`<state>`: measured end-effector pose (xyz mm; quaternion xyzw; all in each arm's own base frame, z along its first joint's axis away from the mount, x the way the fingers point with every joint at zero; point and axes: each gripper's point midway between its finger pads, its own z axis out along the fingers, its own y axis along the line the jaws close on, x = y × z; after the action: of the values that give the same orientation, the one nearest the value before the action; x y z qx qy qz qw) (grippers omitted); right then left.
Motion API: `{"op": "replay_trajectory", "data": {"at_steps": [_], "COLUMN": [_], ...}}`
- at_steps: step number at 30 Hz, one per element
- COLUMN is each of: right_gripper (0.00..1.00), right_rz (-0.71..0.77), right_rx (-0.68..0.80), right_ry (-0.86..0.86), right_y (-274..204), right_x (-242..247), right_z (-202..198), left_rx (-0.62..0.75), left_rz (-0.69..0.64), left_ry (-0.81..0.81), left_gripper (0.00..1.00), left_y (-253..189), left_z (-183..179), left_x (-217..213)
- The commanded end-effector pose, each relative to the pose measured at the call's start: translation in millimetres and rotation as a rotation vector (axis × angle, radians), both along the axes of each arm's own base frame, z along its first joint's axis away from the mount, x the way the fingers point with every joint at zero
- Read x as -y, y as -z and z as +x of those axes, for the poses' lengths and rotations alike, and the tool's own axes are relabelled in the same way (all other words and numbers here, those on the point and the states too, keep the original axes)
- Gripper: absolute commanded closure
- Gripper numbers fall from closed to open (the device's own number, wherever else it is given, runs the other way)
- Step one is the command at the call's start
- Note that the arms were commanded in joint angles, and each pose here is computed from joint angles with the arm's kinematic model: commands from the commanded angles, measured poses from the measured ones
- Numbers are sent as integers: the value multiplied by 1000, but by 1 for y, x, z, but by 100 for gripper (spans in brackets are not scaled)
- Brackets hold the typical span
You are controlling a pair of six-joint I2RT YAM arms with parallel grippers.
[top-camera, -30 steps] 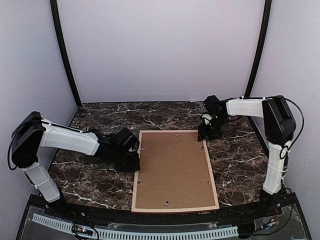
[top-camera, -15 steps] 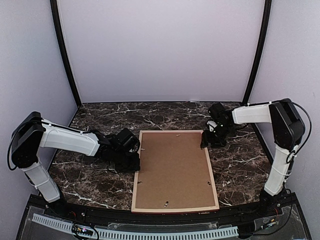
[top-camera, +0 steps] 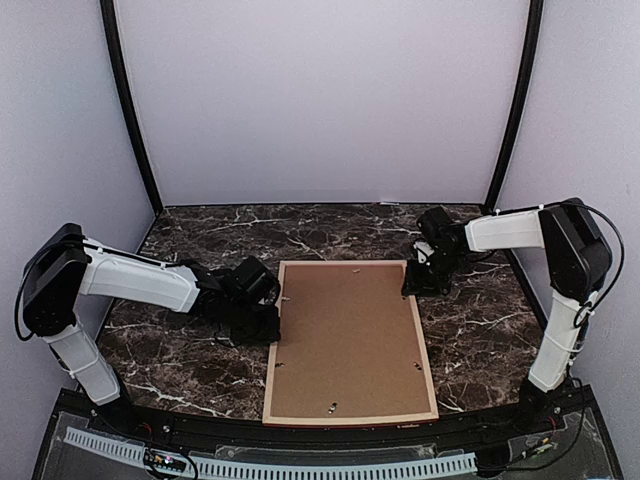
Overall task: Put the photo into the frame
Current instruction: Press the fastener onto the backboard.
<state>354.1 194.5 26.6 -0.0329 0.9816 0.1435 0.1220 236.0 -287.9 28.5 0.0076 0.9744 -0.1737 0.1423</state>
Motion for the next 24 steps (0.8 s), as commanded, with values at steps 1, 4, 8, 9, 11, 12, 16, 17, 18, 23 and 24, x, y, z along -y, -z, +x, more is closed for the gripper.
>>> {"op": "replay_trajectory", "data": {"at_steps": [1,4,8,9,11,12,16,17,18,23,24], "right_gripper": [64,67,71,71,73,74,78,79,79,83,83], "right_rz": [-31,-39,-28,-18,-4,1,12,18,27,64,67], "right_rx": [-61,-86,-119,-128,-146,-155,-164,-166,-170,-177,-174], "right_ry": [-31,-68,-124,-138,-165,-177,-221,-231,-246,-303,-308], "right_y": [14,18,22,22,24,25,27,27,28,29,29], "right_x": [5,4,1,-1,-4,-6,-10,-12,-15,-25,-26], "right_z": [-17,-22,-29,-30,-32,-33,-32,-31,-31,-27,-25], "left_rx": [-23,-23,-25,-26,-26,-26,-26,-25,-26,-23,-22], "left_rz": [24,26,27,27,27,27,28,27,27,23,20], "left_ry": [23,22,18,19,19,18,18,19,20,24,26], "left_gripper": [100,100,100,100,100,100,100,100,100,100,100], "left_y": [6,7,8,8,8,8,8,8,8,7,6], "left_z": [-11,-11,-11,-12,-12,-12,-12,-12,-12,-13,-13], "left_x": [-6,-7,-7,-7,-8,-8,-8,-7,-7,-5,-4]}}
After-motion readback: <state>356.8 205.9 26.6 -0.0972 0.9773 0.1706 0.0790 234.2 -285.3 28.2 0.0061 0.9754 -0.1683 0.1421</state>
